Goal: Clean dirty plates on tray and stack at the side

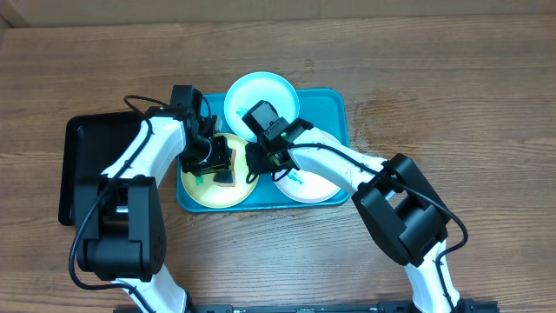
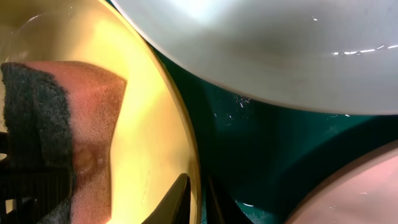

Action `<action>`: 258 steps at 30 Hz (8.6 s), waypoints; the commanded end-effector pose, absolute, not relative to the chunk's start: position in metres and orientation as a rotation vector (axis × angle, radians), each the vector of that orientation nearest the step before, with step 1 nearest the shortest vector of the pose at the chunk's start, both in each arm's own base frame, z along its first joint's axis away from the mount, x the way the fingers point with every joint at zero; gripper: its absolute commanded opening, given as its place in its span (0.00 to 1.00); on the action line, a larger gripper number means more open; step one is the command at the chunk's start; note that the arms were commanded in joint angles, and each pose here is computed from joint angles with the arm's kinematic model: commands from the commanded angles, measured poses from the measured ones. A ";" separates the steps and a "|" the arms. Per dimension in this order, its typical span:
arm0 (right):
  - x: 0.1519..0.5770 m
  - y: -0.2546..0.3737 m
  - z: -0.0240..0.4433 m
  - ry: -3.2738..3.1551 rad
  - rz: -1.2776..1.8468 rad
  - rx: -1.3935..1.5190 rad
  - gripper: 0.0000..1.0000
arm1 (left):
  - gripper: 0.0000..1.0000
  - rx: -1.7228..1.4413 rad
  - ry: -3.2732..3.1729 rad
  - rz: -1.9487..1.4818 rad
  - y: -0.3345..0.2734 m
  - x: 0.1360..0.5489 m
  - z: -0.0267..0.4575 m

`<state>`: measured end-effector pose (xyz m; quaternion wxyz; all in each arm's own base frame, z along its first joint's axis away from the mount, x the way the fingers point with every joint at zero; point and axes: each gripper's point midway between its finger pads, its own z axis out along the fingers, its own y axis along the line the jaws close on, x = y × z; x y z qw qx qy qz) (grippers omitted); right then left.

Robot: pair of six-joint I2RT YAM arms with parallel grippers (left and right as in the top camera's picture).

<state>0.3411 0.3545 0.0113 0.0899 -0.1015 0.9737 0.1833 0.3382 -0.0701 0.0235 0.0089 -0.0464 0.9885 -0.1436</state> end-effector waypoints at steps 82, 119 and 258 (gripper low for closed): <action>0.344 0.355 0.010 2.883 0.546 -0.292 0.12 | 0.04 -0.102 3.184 -0.375 -0.064 0.317 0.014; 0.345 0.355 0.011 2.879 0.549 -0.292 0.12 | 0.04 -0.179 3.153 -0.300 -0.057 0.326 0.012; 0.341 0.378 0.133 2.438 0.325 -0.699 0.04 | 0.04 -0.842 2.637 -0.219 0.097 0.336 0.196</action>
